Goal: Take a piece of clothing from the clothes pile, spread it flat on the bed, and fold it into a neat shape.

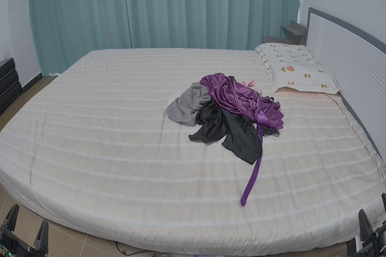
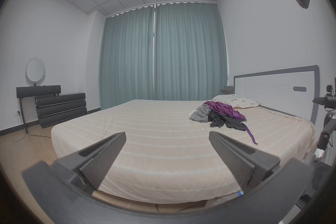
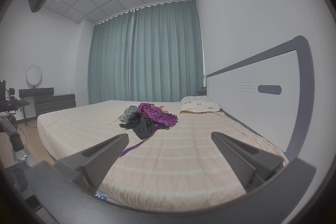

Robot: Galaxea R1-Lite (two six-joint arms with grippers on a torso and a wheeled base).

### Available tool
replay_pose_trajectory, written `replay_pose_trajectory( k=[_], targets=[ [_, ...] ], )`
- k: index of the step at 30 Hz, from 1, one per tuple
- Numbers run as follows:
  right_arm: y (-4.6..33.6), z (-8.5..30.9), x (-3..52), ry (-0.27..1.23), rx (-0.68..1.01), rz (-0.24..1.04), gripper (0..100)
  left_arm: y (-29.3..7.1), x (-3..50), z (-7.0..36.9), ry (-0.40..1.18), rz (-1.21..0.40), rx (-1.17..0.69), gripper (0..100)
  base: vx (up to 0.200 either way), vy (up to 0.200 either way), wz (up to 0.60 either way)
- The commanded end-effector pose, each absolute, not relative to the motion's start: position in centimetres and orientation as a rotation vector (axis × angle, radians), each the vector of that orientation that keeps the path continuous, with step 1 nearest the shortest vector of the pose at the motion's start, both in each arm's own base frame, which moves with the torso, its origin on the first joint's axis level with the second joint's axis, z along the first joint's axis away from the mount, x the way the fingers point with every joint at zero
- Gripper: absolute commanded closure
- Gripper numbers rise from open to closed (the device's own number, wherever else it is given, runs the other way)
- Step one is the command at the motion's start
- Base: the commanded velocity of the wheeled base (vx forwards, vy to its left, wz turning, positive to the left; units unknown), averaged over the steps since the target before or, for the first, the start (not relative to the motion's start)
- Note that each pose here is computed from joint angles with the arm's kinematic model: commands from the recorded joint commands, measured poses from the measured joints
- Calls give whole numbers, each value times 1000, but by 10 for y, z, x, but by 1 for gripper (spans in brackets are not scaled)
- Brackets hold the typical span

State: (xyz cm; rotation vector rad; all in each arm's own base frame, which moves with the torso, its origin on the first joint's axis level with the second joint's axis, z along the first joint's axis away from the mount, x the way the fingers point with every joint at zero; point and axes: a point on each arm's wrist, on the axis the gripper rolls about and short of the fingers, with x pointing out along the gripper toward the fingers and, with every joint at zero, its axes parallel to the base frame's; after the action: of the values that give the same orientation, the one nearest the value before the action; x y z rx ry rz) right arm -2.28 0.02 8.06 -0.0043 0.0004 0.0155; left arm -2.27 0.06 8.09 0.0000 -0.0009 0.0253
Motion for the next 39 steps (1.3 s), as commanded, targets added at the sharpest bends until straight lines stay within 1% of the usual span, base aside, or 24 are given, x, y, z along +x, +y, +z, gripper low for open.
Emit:
replay_pose_trajectory(
  k=[1, 4, 5, 6, 7, 9, 10, 12, 14, 15, 16, 17, 21, 22, 23, 25, 30, 32, 37, 39],
  targets=[
    [0, 76, -23, 0, -8, 14, 0, 1, -23, 76, -2, 26, 0, 0, 0, 0, 0],
    [0, 82, -24, -22, -6, 24, 0, 1, -23, 76, -2, 26, 0, 0, 0, 0, 0],
    [0, 120, -28, -92, 25, 38, 0, 1, -23, 76, -2, 26, 0, 0, 0, 0, 0],
    [0, 123, -28, -93, 30, 41, 0, 1, -23, 76, -2, 26, 0, 0, 0, 0, 0],
    [0, 145, -14, -18, 72, 51, 0, 1, -23, 76, -2, 26, 0, 0, 0, 0, 0],
    [1, 144, 1, 76, 71, 59, 0, 1, -23, 76, -2, 26, 0, 0, 0, 0, 0],
    [1, 144, 1, 76, 71, 59, 0, 1, -23, 76, -2, 26, 0, 0, 0, 0, 0],
    [2, 134, 10, 154, 40, 110, 0, 1, -23, 76, -2, 26, 0, 0, 0, 0, 0],
    [3, 134, 17, 193, 39, 137, 0, 1, -23, 76, -2, 26, 0, 0, 0, 0, 0],
    [4, 135, 28, 240, 43, 158, 0, 1, -23, 76, -2, 26, 0, 0, 0, 0, 0],
    [4, 135, 28, 240, 43, 158, 0, 1, -23, 76, -2, 26, 0, 0, 0, 0, 0],
    [6, 138, 42, 296, 64, 172, 0, 1, -23, 76, -2, 26, 0, 0, 0, 0, 0],
    [13, 142, 77, 403, 110, 197, 0, 1, -23, 76, -2, 26, 0, 0, 0, 0, 0],
    [13, 142, 77, 403, 110, 197, 0, 1, -23, 76, -2, 26, 0, 0, 0, 0, 0],
    [17, 142, 96, 453, 129, 209, 0, 1, -23, 76, -2, 26, 0, 0, 0, 0, 0],
    [23, 142, 117, 499, 154, 218, 0, 1, -23, 76, -2, 26, 0, 0, 0, 0, 0],
    [39, 139, 164, 580, 194, 237, 0, 1, -23, 76, -2, 26, 0, 0, 0, 0, 0],
    [50, 135, 193, 620, 224, 242, 0, 1, -23, 76, -2, 26, 0, 0, 0, 0, 0],
    [77, 125, 250, 638, 318, 244, 0, 1, -23, 76, -2, 26, 0, 0, 0, 0, 0],
    [85, 120, 263, 647, 340, 246, 0, 1, -23, 76, -2, 26, 0, 0, 0, 0, 0]
  ],
)
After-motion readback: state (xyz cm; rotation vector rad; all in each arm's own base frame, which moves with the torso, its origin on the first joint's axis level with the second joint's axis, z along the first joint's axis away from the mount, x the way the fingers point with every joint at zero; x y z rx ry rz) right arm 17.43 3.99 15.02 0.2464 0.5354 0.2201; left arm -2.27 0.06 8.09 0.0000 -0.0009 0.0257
